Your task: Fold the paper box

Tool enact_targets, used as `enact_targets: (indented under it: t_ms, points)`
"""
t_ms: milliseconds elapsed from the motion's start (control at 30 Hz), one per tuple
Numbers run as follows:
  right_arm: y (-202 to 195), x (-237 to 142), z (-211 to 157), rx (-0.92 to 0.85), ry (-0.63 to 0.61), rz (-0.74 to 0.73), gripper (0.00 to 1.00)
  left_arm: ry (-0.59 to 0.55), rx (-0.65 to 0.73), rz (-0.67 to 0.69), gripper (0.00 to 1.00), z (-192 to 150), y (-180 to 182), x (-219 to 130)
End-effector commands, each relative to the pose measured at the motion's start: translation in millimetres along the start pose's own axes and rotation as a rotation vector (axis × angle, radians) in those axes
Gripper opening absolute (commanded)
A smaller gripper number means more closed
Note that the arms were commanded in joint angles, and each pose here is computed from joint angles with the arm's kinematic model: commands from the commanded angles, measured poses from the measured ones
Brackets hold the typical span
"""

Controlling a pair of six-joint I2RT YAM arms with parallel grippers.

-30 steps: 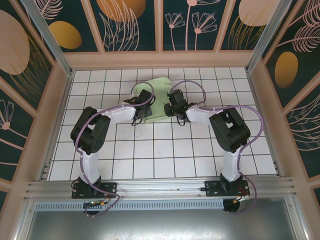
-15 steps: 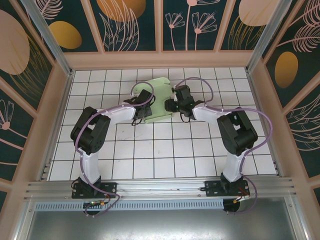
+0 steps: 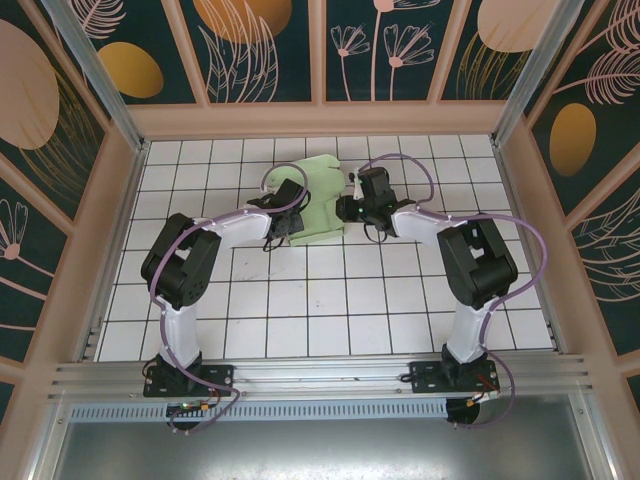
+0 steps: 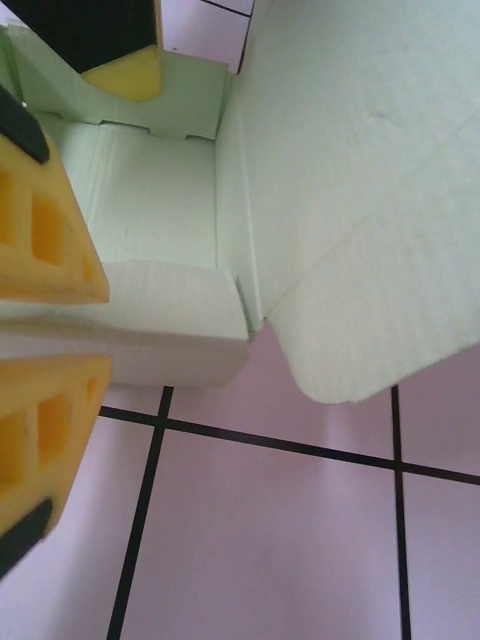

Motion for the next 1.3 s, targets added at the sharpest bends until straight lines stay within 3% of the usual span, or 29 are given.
enact_targets:
  t_ms: [0, 233, 500, 1267]
  points:
    - [-2.0, 9.3, -5.7, 0.004, 0.038, 0.024, 0.13, -0.006, 0.011, 0.011, 0.07, 1.1, 3.4, -4.8]
    - [-1.1, 15.1, -10.1, -0.004, 0.068, 0.035, 0.05, -0.004, 0.011, 0.010, 0.07, 0.2, 3.8, -4.6]
    - [-3.6, 22.7, -16.6, -0.067, 0.100, -0.096, 0.13, -0.004, 0.011, 0.001, 0.07, -0.4, 3.6, -5.2]
    - [1.3, 41.7, -26.0, -0.206, 0.145, -0.379, 0.16, -0.007, 0.002, -0.014, 0.07, -2.1, 5.1, -6.0]
Point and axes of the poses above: each hand's point on the last joint's axis, 136 mm out from that joint toward the fingers, its own x axis out along the fingers, its own y axis along the line the jaws close on, z = x × y, the point moved 10 cm from there along -x, back along the fingers, and after that the axes turned 4 degrees about x, right-handed, at the moved point
